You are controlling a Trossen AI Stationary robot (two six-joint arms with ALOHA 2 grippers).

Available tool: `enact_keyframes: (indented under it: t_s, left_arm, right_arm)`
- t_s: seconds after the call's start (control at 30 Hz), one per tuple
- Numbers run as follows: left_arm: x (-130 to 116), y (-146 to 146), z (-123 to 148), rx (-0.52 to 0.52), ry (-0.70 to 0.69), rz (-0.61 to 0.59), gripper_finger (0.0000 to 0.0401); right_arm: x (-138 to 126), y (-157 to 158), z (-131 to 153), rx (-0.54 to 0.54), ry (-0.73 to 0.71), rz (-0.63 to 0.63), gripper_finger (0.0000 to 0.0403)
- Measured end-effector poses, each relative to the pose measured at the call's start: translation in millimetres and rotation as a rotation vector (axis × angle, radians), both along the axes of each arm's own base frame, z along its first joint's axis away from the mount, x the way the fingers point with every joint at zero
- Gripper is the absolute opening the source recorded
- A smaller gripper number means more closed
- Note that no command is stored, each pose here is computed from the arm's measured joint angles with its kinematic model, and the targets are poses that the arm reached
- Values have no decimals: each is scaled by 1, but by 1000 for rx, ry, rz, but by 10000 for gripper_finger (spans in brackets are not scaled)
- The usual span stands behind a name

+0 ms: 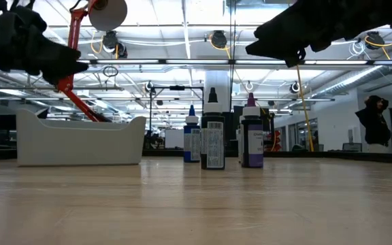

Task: Pick & Place food coloring
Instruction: Put the big purple coloring bottle into the gray container

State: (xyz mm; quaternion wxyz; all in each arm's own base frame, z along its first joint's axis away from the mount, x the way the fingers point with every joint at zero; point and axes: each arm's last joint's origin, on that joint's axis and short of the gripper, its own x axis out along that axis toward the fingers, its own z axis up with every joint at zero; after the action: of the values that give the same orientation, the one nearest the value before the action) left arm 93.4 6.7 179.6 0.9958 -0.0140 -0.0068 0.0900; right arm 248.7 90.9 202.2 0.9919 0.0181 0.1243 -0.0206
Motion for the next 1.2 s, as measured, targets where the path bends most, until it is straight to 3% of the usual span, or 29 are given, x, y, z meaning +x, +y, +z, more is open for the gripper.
enact_keyframes:
  t_s: [0.4, 0.57, 0.67, 0.8, 0.9, 1.2]
  left_arm:
    - [5, -2, -8, 50, -41, -78, 257]
    - [5, -2, -7, 50, -47, -76, 257]
    - [5, -2, -7, 50, -47, -76, 257]
    - [5, -2, -7, 50, -47, -76, 257]
    - [5, -2, -7, 50, -47, -76, 257]
    - [5, -2, -7, 50, -47, -76, 257]
  right_arm:
    - [-4, -2, -6, 4, -4, -7, 196]
    - [0, -6, -3, -135, 39, -106, 199]
    - [10, -14, 7, -171, 137, -153, 212]
    - [21, -33, 22, -106, 304, -232, 231]
    - [22, -47, 16, -24, 423, -242, 237]
    - [27, -67, 5, 91, 494, -259, 237]
